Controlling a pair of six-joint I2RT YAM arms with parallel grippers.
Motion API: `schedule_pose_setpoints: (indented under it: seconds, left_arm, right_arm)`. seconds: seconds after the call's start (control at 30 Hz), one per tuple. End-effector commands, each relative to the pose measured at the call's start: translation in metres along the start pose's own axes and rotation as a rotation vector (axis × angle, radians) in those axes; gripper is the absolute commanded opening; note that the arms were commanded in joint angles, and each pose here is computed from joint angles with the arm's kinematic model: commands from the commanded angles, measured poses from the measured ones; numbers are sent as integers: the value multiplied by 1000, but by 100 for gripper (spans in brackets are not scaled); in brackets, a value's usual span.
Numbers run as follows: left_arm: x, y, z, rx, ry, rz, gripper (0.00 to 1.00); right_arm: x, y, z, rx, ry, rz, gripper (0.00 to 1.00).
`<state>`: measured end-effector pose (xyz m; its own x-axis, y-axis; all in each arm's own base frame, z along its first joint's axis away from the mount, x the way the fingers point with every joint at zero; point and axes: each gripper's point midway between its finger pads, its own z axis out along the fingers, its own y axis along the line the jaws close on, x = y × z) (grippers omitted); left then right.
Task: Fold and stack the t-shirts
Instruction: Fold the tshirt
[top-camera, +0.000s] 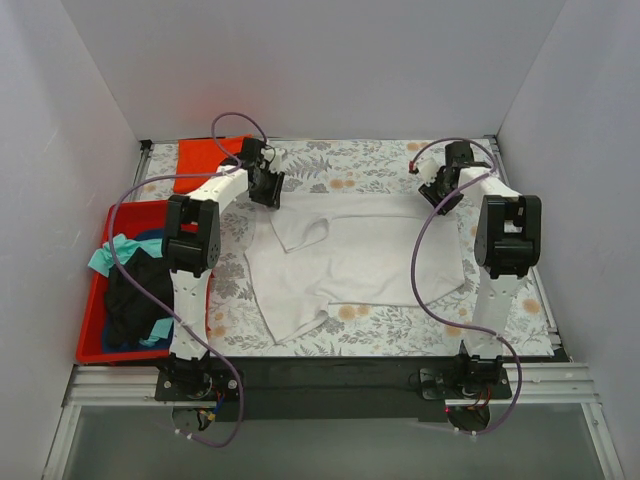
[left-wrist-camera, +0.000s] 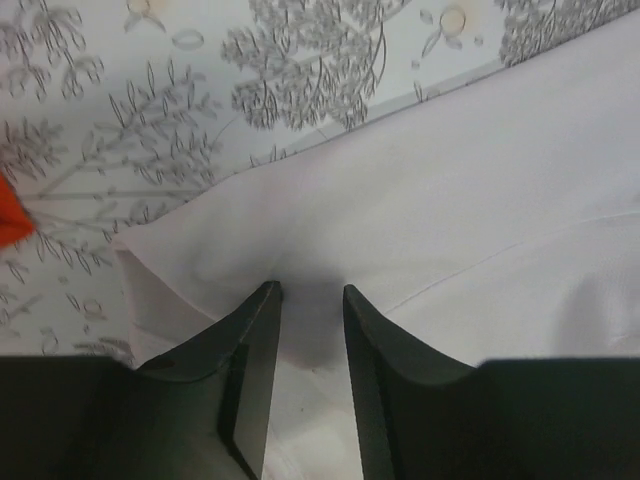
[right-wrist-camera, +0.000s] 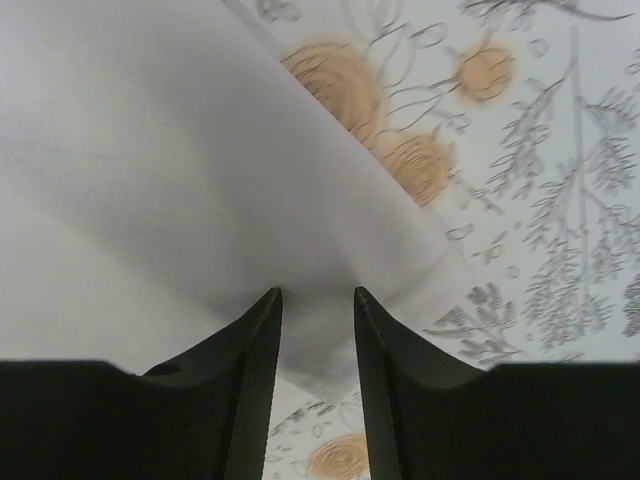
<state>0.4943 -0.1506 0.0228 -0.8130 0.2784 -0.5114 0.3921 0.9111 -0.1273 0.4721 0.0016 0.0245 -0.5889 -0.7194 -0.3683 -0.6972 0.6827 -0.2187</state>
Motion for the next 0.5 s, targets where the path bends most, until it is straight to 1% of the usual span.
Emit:
schedule_pose_setpoints:
  seconds: [0.0, 0.03, 0.07, 0.1, 0.13, 0.17, 0.2, 0.23, 0.27, 0.3, 0.37, 0.4, 0.47]
  left_arm:
    - [-3, 6, 10, 23, 31, 12, 31]
    - [-13, -3, 4, 74, 8, 32, 34]
    - [-33, -8, -16, 89, -46, 49, 36]
    - [-38, -13, -27, 110, -61, 61, 41]
    - [-44, -20, -42, 136, -86, 102, 44]
    - [-47, -31, -54, 182, -106, 116, 48]
    - [-51, -37, -80, 192, -142, 129, 52]
    - [-48, -44, -90, 217, -145, 137, 53]
    - [-43, -52, -100, 252, -147, 160, 54]
    - [-31, -59, -116, 266, -136, 159, 54]
    - [-14, -67, -130, 301, -113, 161, 54]
    - [0, -72, -137, 316, -94, 161, 54]
    - [19, -80, -146, 342, -62, 162, 54]
  right_arm:
    - [-19, -34, 3, 84, -45, 17, 43]
    - [-26, -37, -4, 90, -66, 11, 46]
    - [-36, -41, -23, 106, -96, 2, 50]
    - [-41, -37, -35, 83, -116, -15, 52]
    - [-43, -33, -46, 74, -131, -25, 56]
    - [-45, -28, -58, 60, -144, -38, 58]
    - [-49, -18, -84, 40, -179, -61, 59]
    - [-41, -5, -89, 6, -171, -96, 60]
    - [-41, 3, -108, 3, -189, -123, 61]
    - [-30, 22, -112, -61, -165, -131, 61]
    - [-12, 51, -118, -145, -132, -156, 60]
    - [1, 70, -119, -211, -91, -152, 60]
    - [21, 98, -118, -290, -50, -151, 59]
